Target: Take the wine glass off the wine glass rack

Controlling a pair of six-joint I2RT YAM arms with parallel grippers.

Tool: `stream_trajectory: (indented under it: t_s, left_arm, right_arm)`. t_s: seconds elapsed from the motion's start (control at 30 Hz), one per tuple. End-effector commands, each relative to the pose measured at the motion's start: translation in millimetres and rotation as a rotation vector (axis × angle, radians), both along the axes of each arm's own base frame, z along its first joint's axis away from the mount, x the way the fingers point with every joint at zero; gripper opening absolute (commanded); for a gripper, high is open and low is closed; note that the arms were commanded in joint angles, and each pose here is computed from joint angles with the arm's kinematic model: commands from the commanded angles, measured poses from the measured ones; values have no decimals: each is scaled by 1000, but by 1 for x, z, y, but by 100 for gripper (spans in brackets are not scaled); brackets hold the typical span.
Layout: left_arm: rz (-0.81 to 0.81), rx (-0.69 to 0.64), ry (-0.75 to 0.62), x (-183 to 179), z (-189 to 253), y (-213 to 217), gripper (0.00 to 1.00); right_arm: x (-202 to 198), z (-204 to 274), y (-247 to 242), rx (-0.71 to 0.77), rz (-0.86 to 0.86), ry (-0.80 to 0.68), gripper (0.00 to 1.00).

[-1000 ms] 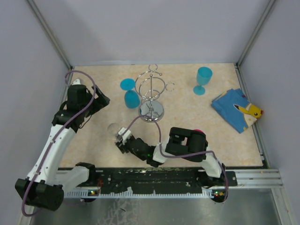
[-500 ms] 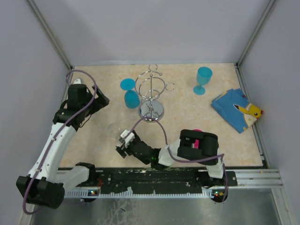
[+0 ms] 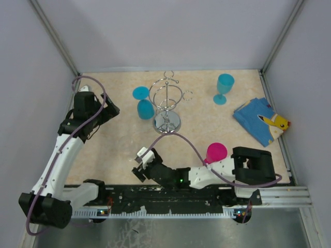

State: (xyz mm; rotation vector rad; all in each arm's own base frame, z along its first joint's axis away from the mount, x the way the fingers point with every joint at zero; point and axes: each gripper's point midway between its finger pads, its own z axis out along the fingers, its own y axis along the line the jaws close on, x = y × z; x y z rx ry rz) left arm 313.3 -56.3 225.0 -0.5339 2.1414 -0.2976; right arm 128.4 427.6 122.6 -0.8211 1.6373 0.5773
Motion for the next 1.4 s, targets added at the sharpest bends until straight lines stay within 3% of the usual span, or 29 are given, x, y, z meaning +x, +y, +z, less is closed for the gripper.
stream_trajectory:
  t_s: [0.0, 0.17, 0.43, 0.57, 0.97, 1.37]
  left_arm:
    - [-24, 7, -13, 5, 8, -1, 99]
    - [-64, 1, 14, 7, 0, -7, 98]
    - [-79, -58, -12, 39, 5, -22, 97]
    - [-66, -120, -111, 54, 29, -28, 96]
    - [-162, -362, -313, 74, 72, -65, 65]
    - [-284, -510, -249, 93, 45, -100, 58]
  right_arm:
    - [-2, 54, -16, 37, -104, 100, 72]
    - [-15, 114, -40, 83, -83, 164, 70]
    - [4, 181, -103, 182, -194, 76, 71]
    - [15, 183, -136, 189, -277, 34, 72]
    - [12, 167, -185, 259, -317, 109, 71]
    - [13, 164, -203, 277, -341, 116, 70]
